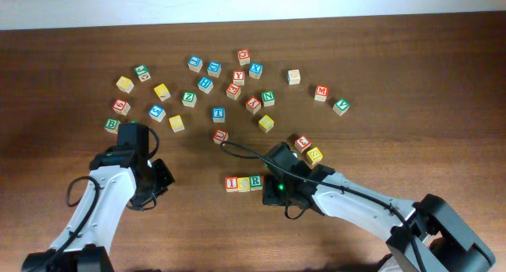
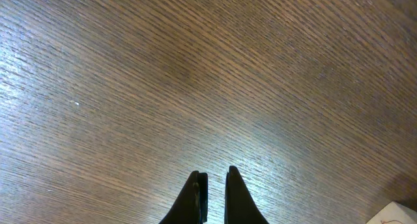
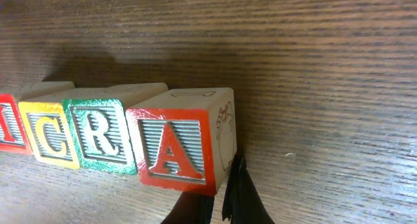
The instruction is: Spell out ICRA
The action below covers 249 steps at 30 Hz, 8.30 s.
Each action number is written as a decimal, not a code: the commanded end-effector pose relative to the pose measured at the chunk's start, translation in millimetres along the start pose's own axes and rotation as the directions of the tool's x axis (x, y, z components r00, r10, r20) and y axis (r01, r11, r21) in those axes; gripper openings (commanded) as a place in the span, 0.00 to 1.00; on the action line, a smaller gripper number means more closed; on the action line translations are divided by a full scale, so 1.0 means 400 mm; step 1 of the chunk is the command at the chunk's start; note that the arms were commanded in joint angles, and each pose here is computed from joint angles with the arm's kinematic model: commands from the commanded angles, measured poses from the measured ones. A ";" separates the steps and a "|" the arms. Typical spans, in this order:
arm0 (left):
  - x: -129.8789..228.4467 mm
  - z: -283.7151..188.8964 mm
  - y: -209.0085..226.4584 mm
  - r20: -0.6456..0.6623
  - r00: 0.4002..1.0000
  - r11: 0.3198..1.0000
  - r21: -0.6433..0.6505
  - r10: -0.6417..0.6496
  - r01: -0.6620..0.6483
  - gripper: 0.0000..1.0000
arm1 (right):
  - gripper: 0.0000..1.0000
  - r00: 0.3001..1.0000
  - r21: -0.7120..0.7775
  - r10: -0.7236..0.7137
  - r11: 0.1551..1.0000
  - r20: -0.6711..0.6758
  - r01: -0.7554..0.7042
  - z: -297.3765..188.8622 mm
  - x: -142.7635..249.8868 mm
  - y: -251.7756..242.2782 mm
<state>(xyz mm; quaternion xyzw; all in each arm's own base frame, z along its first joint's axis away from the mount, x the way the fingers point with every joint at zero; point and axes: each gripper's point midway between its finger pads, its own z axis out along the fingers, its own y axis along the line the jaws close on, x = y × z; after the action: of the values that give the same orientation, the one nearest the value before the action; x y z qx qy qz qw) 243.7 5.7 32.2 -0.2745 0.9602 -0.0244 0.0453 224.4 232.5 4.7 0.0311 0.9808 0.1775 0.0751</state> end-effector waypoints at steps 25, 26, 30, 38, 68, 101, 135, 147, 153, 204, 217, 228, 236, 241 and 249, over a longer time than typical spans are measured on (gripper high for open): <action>0.048 -0.002 -0.118 -0.008 0.977 0.968 0.142 0.211 -0.208 0.00 | 0.04 0.999 0.077 0.020 0.997 -0.026 -0.018 -0.197 -0.026 -0.073; 0.046 -0.005 -0.139 0.005 0.975 0.960 0.172 0.223 -0.221 0.00 | 0.04 0.998 0.093 0.052 0.994 -0.024 -0.049 -0.204 -0.040 -0.103; -0.002 -0.084 -0.276 0.090 0.965 0.880 0.397 0.246 -0.261 0.00 | 0.04 0.988 0.101 0.150 0.983 0.021 -0.152 -0.194 -0.105 -0.163; -0.001 -0.103 -0.398 0.267 0.907 0.849 0.340 0.325 -0.405 0.00 | 0.04 0.988 0.133 0.143 0.982 -0.053 -0.135 -0.045 -0.104 -0.174; 0.153 0.055 -0.430 0.009 0.904 0.849 0.338 0.428 -0.406 0.00 | 0.04 0.988 0.130 0.142 0.982 -0.054 -0.134 -0.030 -0.108 -0.174; 0.156 0.056 -0.425 0.000 0.904 0.853 0.332 0.428 -0.404 0.00 | 0.04 0.989 0.133 0.142 0.982 -0.052 -0.134 -0.030 -0.109 -0.176; 0.199 0.072 -0.315 -0.187 0.893 0.896 0.271 0.408 -0.352 0.00 | 0.04 0.996 0.003 0.048 0.999 -0.077 -0.048 -0.007 -0.074 -0.048; 0.198 0.068 -0.336 -0.177 0.892 0.884 0.311 0.415 -0.350 0.00 | 0.04 0.995 -0.023 0.035 0.999 -0.093 -0.037 -0.006 -0.064 -0.030; 0.190 0.069 -0.340 -0.160 0.895 0.882 0.311 0.416 -0.355 0.00 | 0.04 0.995 -0.029 0.034 0.999 -0.098 -0.037 -0.006 -0.061 -0.027; 0.038 -0.253 -0.184 0.277 0.928 0.934 0.184 0.251 -0.307 0.99 | 0.98 0.901 -0.119 0.095 0.992 0.424 -0.049 -0.642 0.110 -0.183; 0.038 -0.253 -0.184 0.277 0.928 0.934 0.184 0.251 -0.307 0.99 | 0.98 0.849 -0.070 0.103 0.994 0.519 -0.078 -0.659 0.066 -0.216; 0.038 -0.253 -0.184 0.277 0.927 0.933 0.184 0.251 -0.308 1.00 | 0.98 0.454 0.056 -0.133 0.982 0.881 0.179 -0.673 -0.098 -0.261; 0.038 -0.253 -0.184 0.277 0.927 0.933 0.184 0.251 -0.308 0.99 | 0.98 0.257 0.106 -0.182 0.953 0.949 0.284 -0.616 -0.122 -0.261; 0.038 -0.253 -0.184 0.277 0.928 0.934 0.184 0.251 -0.307 0.99 | 0.98 0.155 0.303 -0.368 0.894 0.917 0.330 -0.636 -0.118 -0.256; 0.038 -0.253 -0.184 0.277 0.928 0.934 0.184 0.251 -0.307 0.99 | 0.98 0.091 0.329 -0.366 0.903 0.926 0.278 -0.602 -0.148 -0.289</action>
<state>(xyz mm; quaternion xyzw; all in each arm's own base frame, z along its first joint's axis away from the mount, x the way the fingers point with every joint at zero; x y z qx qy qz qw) 255.9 -64.6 130.1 -0.1250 0.9703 -0.0923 0.1854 237.7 40.8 204.5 -0.0796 0.6891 0.0718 0.7167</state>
